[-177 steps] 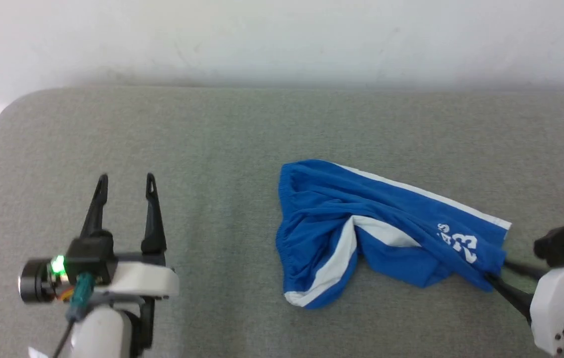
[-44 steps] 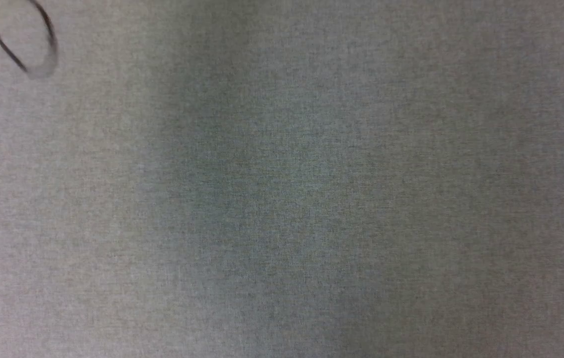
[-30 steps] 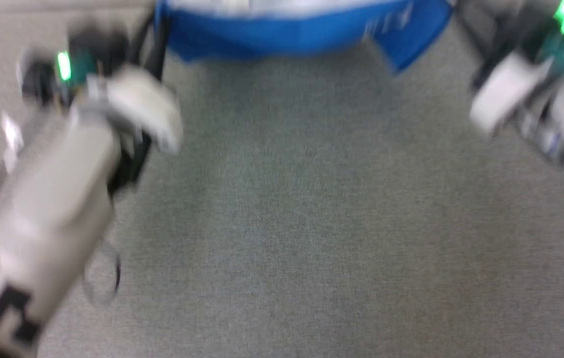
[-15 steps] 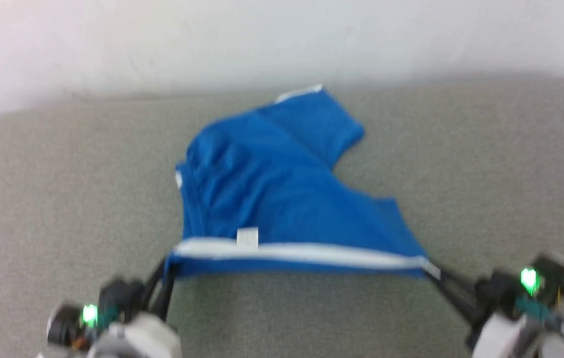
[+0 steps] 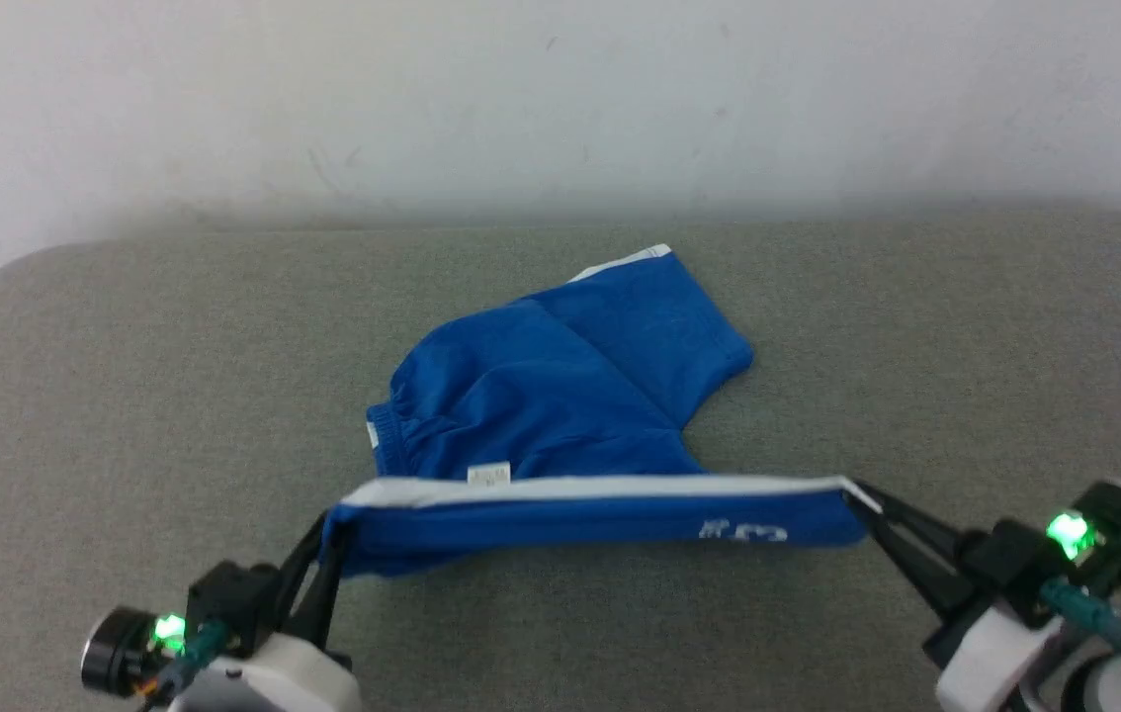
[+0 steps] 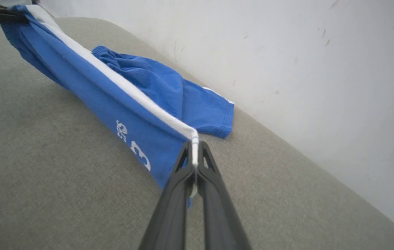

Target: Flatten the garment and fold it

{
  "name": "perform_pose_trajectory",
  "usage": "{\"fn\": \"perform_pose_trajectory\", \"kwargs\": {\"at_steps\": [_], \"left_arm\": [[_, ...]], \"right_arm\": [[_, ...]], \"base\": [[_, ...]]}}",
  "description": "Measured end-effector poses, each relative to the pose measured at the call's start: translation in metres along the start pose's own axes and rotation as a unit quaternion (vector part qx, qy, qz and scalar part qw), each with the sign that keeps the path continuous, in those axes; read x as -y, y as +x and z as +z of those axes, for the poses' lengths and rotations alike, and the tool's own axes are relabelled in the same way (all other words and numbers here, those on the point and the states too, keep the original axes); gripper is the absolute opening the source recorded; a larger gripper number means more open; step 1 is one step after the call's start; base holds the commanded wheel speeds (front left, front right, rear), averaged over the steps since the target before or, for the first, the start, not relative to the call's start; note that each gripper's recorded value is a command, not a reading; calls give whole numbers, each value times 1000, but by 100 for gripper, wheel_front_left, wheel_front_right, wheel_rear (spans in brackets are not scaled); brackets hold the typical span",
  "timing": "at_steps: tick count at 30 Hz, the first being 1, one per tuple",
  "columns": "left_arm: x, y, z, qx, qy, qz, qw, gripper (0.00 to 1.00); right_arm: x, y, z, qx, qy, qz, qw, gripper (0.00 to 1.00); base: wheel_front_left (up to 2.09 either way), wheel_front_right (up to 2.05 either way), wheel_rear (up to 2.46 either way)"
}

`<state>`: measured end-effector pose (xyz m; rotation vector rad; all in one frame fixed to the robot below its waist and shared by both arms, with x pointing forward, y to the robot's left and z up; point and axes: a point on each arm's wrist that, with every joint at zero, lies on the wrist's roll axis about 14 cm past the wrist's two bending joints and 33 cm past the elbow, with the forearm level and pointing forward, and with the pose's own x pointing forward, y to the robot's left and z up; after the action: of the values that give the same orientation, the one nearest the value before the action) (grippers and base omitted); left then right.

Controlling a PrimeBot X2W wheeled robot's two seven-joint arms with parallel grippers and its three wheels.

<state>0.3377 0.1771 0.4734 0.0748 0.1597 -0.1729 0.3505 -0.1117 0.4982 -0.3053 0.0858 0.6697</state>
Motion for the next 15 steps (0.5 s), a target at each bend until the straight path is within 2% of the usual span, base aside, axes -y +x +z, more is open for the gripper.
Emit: {"fn": "perform_pose_trajectory", "kwargs": {"at_steps": [6,15], "left_arm": [[-13,41,35,41,18,-4,999,0],[-32,103,31,34,26,3,999,0]], "right_arm": [[38,51,41,49,-48,-9,998,0],[92,149,40,-14,-94,0,995,0]], "base": [[0,0,0],[0,0,0]]}}
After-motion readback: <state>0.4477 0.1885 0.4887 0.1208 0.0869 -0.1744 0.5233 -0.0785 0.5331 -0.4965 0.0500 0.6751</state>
